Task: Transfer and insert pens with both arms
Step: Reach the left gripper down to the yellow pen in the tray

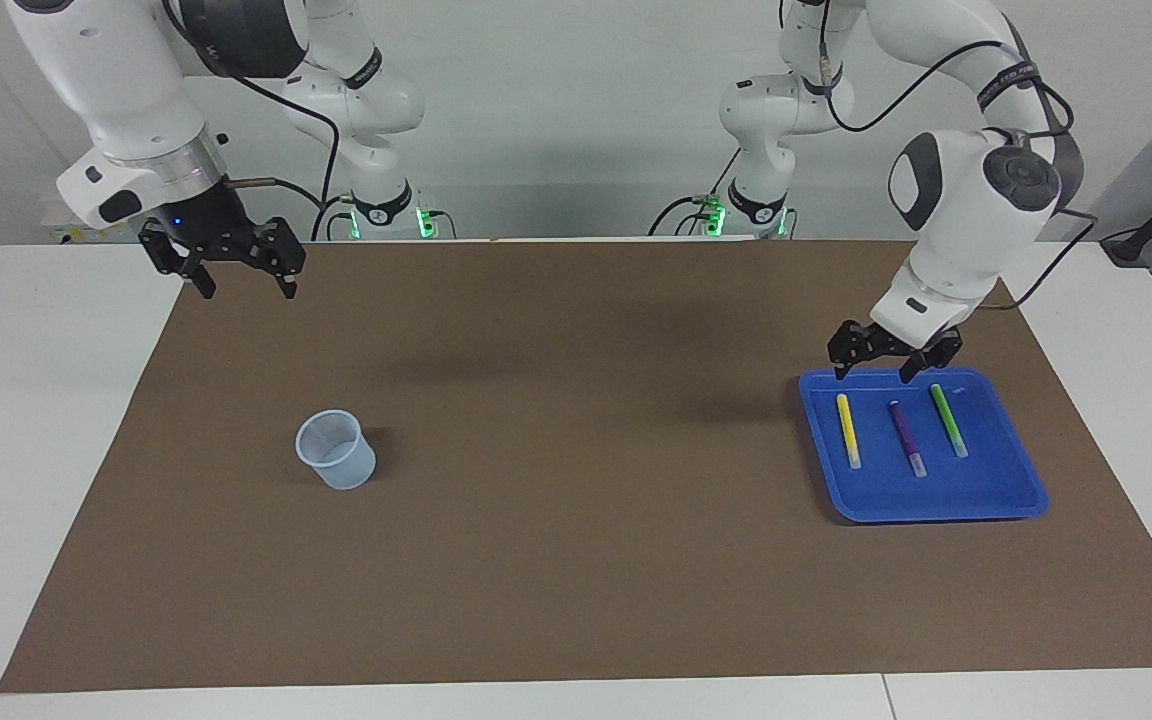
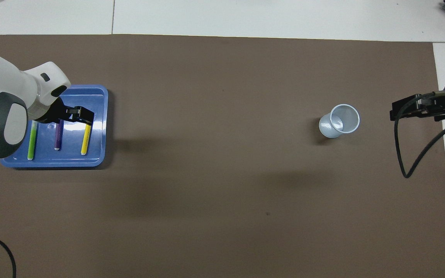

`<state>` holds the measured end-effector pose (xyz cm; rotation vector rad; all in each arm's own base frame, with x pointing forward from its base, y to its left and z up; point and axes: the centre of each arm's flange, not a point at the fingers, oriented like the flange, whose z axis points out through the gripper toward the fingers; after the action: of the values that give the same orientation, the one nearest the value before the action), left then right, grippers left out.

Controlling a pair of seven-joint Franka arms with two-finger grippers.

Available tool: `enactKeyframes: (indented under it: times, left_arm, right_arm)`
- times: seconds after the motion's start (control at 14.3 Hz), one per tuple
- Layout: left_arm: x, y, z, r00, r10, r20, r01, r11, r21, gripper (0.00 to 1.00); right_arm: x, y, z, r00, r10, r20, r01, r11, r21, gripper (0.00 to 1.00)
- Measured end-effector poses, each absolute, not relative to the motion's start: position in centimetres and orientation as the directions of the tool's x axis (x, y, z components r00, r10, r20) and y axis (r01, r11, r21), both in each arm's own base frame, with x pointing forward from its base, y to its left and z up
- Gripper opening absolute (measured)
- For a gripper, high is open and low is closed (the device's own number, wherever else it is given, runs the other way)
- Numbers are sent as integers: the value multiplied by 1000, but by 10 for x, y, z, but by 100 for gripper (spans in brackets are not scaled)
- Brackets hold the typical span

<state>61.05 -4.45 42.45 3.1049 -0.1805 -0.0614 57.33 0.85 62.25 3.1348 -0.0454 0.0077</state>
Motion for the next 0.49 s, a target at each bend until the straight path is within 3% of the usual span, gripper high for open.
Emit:
enactKeyframes:
  times: [0.42,0.49]
  left_arm:
    - [649,-14,355,991,-116,-66,-112,-991,73,96]
    - [648,-16,349,990,-120,-75,-114,-991,76,89]
  right_arm:
    - [573,9,622,1000,-29,5,-29,-1000,6,100]
    - [573,9,622,1000,-29,5,-29,-1000,6,100]
